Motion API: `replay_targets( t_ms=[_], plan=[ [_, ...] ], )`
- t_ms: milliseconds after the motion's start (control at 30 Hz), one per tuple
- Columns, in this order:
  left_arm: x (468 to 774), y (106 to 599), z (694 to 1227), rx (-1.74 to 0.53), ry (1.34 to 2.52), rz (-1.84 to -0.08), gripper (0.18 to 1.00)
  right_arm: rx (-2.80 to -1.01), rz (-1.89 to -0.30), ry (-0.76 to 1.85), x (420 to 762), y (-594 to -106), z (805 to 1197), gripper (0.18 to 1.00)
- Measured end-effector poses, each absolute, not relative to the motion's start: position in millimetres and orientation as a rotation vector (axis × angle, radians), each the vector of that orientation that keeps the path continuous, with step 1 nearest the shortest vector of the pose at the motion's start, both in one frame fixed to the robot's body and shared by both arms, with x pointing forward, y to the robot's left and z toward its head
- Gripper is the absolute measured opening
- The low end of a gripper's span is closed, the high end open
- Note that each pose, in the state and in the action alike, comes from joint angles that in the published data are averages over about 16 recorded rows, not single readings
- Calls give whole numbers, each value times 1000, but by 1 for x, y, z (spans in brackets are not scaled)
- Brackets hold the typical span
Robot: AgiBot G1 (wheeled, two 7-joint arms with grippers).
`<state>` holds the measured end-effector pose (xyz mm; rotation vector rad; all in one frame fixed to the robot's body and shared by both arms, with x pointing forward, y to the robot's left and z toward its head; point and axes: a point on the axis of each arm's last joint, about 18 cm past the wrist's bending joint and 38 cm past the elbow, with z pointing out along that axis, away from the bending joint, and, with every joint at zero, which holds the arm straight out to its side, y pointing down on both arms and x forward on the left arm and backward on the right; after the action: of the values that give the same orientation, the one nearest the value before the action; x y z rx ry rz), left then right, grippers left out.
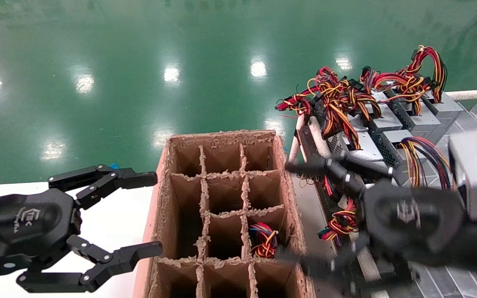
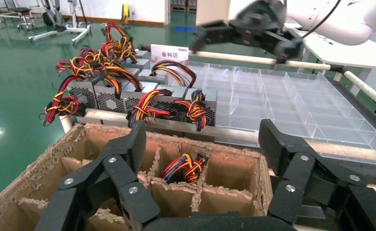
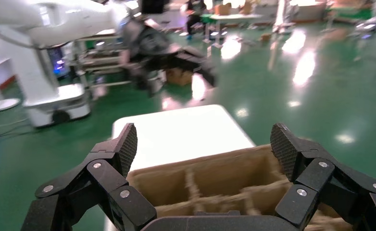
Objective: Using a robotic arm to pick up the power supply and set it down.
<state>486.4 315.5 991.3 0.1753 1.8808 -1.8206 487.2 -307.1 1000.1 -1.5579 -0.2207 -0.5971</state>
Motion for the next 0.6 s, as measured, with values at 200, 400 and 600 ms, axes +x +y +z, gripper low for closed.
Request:
replay_targets(
  t_ms=[200,400,600],
  plan=[
    [486,316,991,175,1881,-1821,866,-1601,-551,-238,474,-301,991,1000],
    [486,316,991,175,1881,-1821,941,-1614,-540,-244,470,-300,988,1000],
    [486,316,991,175,1881,-1821,976,-1610,-546,-241,471,-301,989,1000]
  ],
)
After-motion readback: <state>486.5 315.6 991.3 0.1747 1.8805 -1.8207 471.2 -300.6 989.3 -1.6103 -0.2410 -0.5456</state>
